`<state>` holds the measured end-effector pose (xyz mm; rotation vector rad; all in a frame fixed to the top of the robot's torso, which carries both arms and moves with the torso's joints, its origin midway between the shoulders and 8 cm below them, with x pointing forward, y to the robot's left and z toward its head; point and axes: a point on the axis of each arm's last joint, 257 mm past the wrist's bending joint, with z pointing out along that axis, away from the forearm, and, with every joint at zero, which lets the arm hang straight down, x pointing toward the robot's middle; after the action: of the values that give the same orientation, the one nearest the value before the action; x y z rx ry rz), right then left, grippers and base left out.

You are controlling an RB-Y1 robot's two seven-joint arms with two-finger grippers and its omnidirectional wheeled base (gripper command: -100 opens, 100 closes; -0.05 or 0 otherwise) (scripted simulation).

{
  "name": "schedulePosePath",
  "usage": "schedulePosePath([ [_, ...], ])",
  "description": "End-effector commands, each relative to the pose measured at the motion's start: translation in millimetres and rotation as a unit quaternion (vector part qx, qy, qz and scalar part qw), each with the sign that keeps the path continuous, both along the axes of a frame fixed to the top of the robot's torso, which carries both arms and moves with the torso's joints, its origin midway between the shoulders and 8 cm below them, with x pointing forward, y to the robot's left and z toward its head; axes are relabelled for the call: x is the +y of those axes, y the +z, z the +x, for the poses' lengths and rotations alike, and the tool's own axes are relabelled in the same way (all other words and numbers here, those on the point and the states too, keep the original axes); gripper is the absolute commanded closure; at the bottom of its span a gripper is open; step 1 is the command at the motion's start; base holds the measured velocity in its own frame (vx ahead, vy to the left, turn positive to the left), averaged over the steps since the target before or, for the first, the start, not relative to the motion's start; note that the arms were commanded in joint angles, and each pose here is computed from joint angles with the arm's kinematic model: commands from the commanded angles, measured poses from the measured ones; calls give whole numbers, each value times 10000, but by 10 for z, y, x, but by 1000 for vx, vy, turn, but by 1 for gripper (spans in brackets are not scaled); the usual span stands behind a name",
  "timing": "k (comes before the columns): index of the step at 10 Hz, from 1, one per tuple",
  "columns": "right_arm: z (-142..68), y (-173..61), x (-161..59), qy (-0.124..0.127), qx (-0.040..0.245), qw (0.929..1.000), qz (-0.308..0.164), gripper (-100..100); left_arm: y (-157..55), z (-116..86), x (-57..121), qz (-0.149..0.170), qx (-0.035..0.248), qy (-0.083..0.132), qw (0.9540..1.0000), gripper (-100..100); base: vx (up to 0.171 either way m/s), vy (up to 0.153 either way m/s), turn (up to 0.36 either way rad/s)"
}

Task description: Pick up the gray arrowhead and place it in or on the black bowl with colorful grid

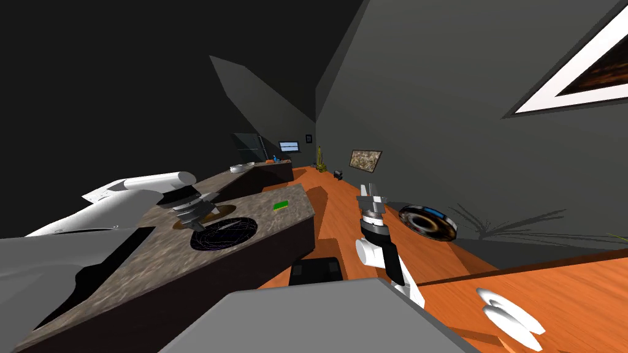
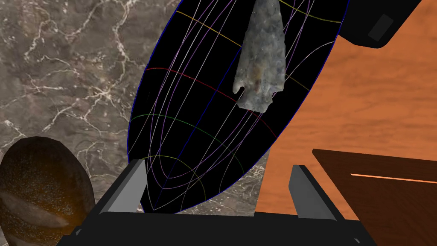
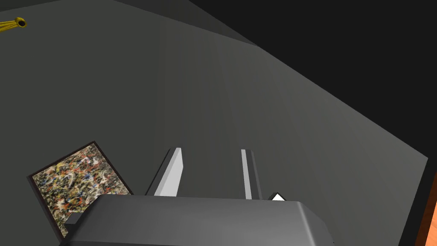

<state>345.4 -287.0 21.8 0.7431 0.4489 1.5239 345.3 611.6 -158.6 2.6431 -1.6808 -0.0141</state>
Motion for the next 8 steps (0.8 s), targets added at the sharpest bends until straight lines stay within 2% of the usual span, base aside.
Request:
schedulePosePath([
  [1, 0, 0, 0, 0, 0, 10000, 0, 0, 108, -114, 120, 31, -50, 110, 9999, -100, -5, -45, -218],
  [2, 0, 0, -1, -1, 1, 10000, 0, 0, 148, -121, 138, 23, -96, 132, 9999, -100, -2, -21, 35],
  [3, -1, -1, -1, -1, 1, 10000, -1, 0, 127, -328, 266, 72, 52, 235, 9997, -100, -3, -53, -290],
  [5, -1, 0, -1, -1, 1, 10000, 0, 0, 308, -374, 359, 93, -114, 339, 9993, -100, -3, -36, -82],
  [6, -1, -1, -1, -1, 1, 10000, -1, 0, 255, -345, 325, 75, -78, 313, 9995, -100, -1, -7, 8],
  [7, -1, -1, -1, -1, 1, 10000, -1, 0, 264, -349, 334, 79, -85, 312, 9994, 0, 0, 0, 0],
  [8, -1, -1, -1, -1, 1, 10000, -1, 0, 263, -349, 333, 79, -84, 312, 9994, 0, 0, 0, 0],
])
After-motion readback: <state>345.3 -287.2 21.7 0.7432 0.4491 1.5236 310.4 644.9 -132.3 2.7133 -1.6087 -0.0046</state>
